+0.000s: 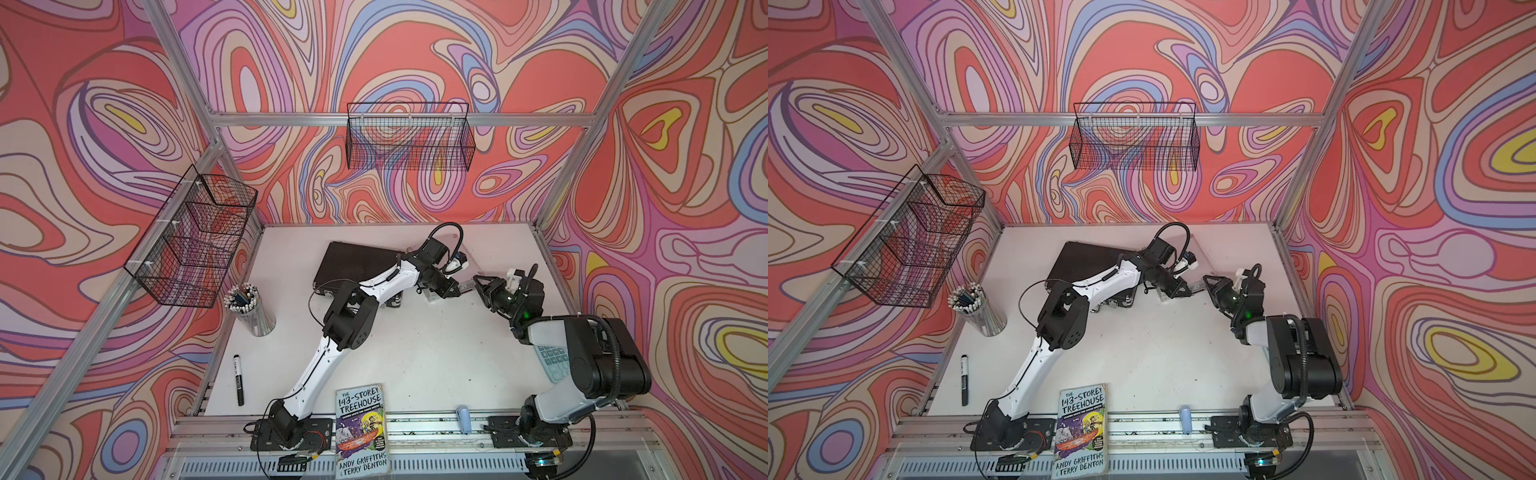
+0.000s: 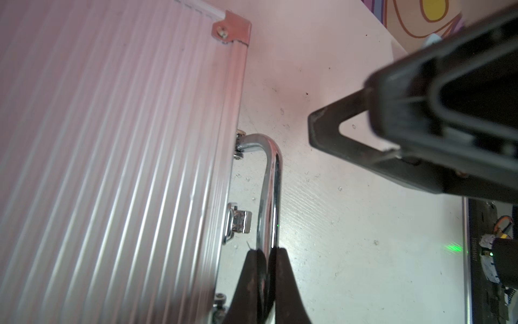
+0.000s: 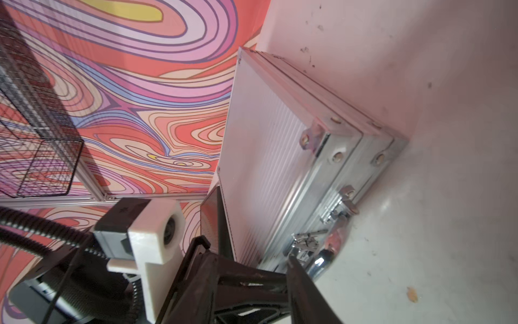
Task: Open the poker set cases
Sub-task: Open the fastener on the poker set case, then place the poker set case at the center of the board.
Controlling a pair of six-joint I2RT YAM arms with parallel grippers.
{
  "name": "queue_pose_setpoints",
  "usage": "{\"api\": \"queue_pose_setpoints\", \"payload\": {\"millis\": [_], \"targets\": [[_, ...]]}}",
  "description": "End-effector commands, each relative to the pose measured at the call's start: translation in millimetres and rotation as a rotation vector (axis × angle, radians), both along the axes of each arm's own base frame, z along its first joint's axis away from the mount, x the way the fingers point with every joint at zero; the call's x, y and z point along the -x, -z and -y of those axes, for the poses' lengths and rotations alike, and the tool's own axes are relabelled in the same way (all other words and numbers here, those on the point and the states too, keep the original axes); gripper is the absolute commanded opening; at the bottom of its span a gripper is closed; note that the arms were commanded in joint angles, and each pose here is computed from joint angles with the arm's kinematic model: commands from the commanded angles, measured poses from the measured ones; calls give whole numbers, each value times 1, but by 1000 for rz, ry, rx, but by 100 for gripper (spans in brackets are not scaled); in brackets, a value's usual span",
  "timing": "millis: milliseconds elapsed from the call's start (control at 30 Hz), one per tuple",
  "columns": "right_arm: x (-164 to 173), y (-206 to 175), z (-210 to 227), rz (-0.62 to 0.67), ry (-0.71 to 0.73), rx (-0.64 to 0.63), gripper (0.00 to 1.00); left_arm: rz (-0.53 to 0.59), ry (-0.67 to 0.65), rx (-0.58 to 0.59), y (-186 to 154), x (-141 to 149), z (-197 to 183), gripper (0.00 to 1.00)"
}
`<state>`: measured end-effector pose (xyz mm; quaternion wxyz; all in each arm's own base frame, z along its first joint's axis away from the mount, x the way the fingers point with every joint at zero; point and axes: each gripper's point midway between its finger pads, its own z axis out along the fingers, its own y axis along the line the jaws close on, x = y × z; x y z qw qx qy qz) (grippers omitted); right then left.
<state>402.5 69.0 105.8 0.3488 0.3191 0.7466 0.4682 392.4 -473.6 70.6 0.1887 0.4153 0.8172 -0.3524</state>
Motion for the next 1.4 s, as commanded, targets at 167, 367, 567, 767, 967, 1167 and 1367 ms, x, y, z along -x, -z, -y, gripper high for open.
{"api": "queue_pose_setpoints", "payload": {"millis": [167,367,567,767,967,1167,1367], "targets": [[7,37,4,-159,20,25,47,-28,6,48,-11,5,2,0],[-5,34,-2,-148,17,18,49,-42,6,45,-6,10,1,4],[-14,42,-10,-153,19,2,46,-42,4,48,-6,13,0,11],[-20,48,-15,-141,31,-23,28,-41,3,51,-8,14,-1,15],[-15,52,-12,-162,42,10,17,-37,-3,48,-7,15,-4,30],[-8,61,-11,-185,43,21,5,18,-46,40,-29,8,-9,52],[4,69,-6,-208,51,65,0,116,-196,28,-62,-18,-31,59]]}}
